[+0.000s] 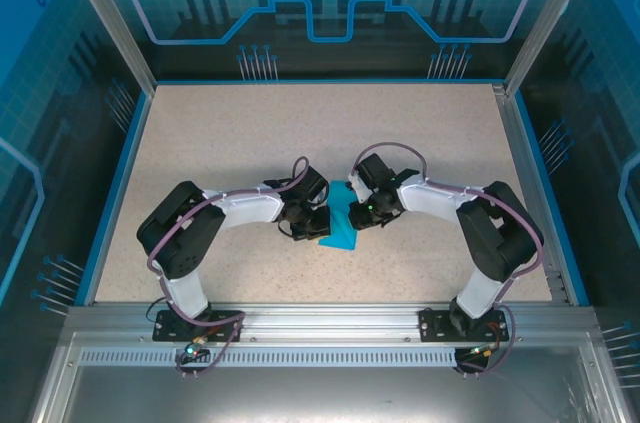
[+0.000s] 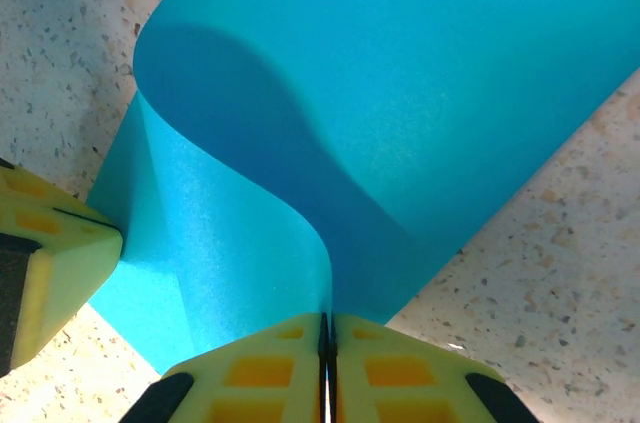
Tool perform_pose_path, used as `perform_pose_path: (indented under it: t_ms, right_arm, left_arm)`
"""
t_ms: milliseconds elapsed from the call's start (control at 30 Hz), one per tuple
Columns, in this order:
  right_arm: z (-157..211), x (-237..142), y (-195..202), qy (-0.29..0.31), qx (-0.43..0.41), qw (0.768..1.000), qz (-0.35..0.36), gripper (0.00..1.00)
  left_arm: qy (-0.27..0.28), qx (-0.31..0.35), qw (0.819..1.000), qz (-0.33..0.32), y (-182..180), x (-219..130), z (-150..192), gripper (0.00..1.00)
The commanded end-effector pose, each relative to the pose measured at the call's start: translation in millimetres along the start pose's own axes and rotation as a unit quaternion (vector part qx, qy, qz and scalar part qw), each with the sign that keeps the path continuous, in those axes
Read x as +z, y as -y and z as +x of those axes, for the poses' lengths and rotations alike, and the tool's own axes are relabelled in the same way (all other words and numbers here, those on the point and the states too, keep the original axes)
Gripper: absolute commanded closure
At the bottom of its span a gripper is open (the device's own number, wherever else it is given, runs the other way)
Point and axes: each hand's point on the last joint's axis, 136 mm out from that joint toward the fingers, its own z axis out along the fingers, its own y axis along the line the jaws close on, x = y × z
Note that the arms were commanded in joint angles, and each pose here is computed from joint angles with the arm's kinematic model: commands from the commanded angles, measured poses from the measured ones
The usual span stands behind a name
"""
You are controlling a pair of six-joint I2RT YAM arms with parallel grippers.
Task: Fold a paper plane with a square sheet of paper (pick it up from the middle)
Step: Fold the triangle a second time at the center of the table.
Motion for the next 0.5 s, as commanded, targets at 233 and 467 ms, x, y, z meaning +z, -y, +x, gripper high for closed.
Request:
perform_pose_path:
  t_ms: [233,467]
  right_arm:
    - [-3.9,3.3,2.3,-0.012,0.008,1.0,-0.001,0.88]
    - [0.6,6.4,5.6,-0.026,0.015,1.0,0.007,0.88]
  left_arm:
    - [-0.018,0.001,0.998,-0.054,-26.9,13.1,11.5,0.98]
    - [-0.016,0.0,0.998,-0.053,-26.5,12.4,11.0,0.98]
